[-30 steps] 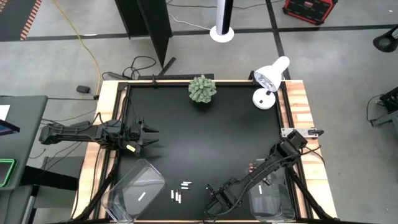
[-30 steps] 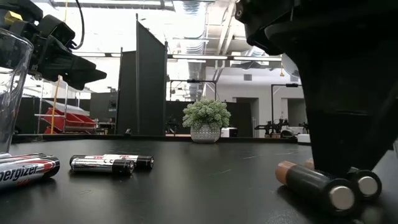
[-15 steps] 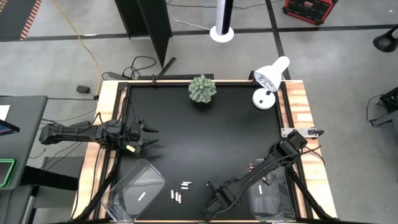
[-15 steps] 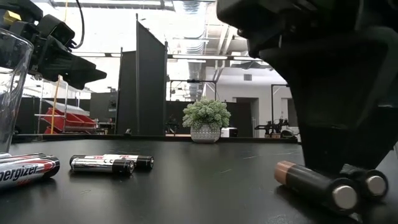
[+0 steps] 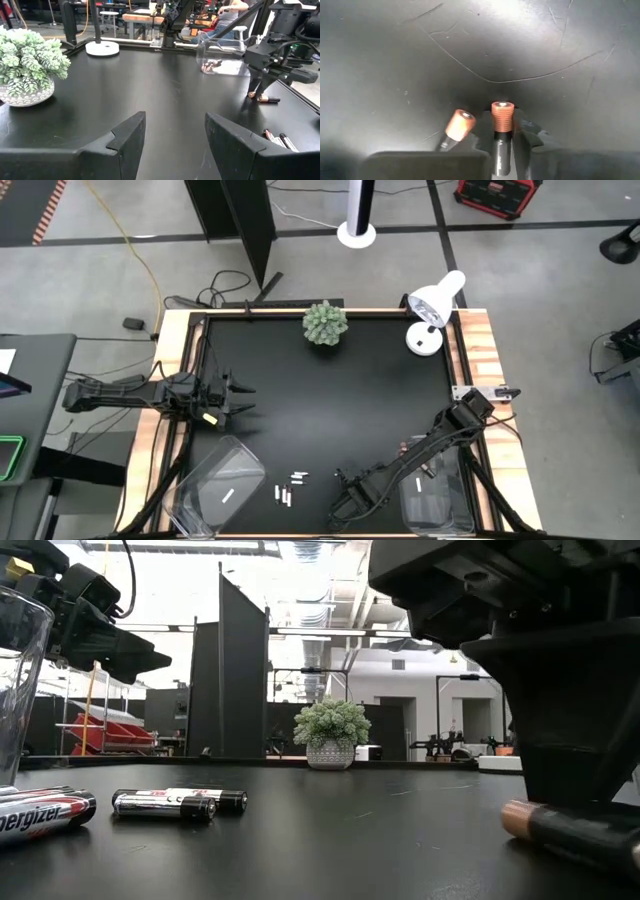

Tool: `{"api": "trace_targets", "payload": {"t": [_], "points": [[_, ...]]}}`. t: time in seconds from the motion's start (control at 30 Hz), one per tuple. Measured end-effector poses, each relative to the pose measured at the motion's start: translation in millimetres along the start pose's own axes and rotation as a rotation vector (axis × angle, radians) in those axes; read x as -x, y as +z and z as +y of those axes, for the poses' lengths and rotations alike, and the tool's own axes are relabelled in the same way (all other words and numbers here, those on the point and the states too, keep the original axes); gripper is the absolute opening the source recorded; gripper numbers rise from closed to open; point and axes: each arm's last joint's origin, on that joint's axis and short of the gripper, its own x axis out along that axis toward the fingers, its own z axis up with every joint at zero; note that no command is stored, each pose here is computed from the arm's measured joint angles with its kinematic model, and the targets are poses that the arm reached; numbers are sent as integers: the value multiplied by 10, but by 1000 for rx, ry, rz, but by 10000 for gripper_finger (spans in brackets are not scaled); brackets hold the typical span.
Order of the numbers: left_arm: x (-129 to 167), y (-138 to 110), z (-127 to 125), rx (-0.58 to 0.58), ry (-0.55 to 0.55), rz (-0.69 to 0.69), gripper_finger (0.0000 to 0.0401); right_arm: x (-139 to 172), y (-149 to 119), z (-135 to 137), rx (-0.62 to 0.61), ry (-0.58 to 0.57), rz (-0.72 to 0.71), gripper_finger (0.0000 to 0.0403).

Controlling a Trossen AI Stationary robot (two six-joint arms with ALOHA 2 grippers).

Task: Sort batteries
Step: Put the black battery into the right transparent bin

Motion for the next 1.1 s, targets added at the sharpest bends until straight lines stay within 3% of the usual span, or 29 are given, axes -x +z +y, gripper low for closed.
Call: {"api": "trace_targets", "payload": {"t": [0.17, 1.1], "points": [[0, 0, 0, 0, 0, 0, 200, -2, 1, 4, 16, 3, 0, 17], [0, 0, 0, 7, 0, 0, 200, 99, 82, -16, 113, -79, -45, 11]]}}
